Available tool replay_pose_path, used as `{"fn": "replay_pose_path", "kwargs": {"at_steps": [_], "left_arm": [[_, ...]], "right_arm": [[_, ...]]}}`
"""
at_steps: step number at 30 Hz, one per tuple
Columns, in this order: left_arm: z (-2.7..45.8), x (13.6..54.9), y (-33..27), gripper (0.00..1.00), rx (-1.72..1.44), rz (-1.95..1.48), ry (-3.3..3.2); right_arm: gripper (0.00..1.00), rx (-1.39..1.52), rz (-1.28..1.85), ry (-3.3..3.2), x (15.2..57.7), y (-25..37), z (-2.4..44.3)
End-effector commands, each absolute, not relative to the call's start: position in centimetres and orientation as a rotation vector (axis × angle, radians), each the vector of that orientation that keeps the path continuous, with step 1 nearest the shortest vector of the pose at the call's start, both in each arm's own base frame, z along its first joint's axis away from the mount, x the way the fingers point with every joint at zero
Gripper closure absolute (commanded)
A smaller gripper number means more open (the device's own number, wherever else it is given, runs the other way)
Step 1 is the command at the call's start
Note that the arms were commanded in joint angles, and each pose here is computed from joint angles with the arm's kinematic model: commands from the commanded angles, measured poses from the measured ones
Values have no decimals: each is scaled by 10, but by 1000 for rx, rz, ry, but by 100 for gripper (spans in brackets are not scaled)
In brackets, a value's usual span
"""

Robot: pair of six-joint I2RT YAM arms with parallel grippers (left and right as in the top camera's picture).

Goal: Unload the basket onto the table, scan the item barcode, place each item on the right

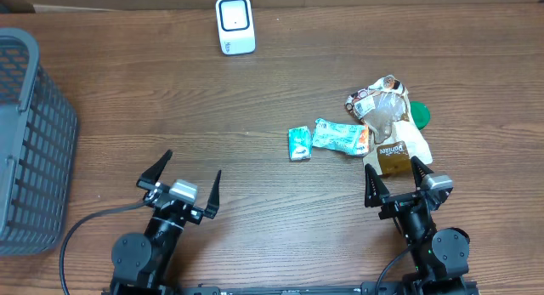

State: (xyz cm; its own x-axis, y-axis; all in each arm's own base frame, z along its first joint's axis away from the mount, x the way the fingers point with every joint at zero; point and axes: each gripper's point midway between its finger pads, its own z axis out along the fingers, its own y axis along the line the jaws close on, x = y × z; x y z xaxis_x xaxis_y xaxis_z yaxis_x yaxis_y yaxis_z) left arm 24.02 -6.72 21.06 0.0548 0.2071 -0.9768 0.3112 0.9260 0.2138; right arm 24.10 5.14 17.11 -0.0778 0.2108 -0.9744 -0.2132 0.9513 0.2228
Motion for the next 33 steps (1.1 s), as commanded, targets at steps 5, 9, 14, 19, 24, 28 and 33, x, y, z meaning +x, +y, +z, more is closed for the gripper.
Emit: {"fn": "replay_pose_path", "kwargs": {"at_steps": [5, 9, 14, 19, 24, 28, 33], "left_arm": [[194, 241, -48, 0, 360, 1, 1498], [193, 242, -42, 0, 341, 33, 1466], [194, 242, -41, 0, 343, 42, 1451], [169, 243, -42, 0, 358, 27, 1552], [159, 242, -42, 0, 330, -14, 1599], [159, 242, -42, 0, 330, -15, 1601], [159, 242, -42, 0, 330, -15, 1601]], "right_arm": [[0, 6, 338, 1604, 242, 49, 170], [0, 6, 338, 1604, 242, 49, 170], [0, 6, 338, 1604, 242, 49, 170], [0, 6, 338, 1604, 242, 49, 170], [0, 6, 338, 1604, 242, 49, 170], [0, 6, 338, 1604, 242, 49, 170], [0, 6, 338, 1604, 242, 49, 170]]}}
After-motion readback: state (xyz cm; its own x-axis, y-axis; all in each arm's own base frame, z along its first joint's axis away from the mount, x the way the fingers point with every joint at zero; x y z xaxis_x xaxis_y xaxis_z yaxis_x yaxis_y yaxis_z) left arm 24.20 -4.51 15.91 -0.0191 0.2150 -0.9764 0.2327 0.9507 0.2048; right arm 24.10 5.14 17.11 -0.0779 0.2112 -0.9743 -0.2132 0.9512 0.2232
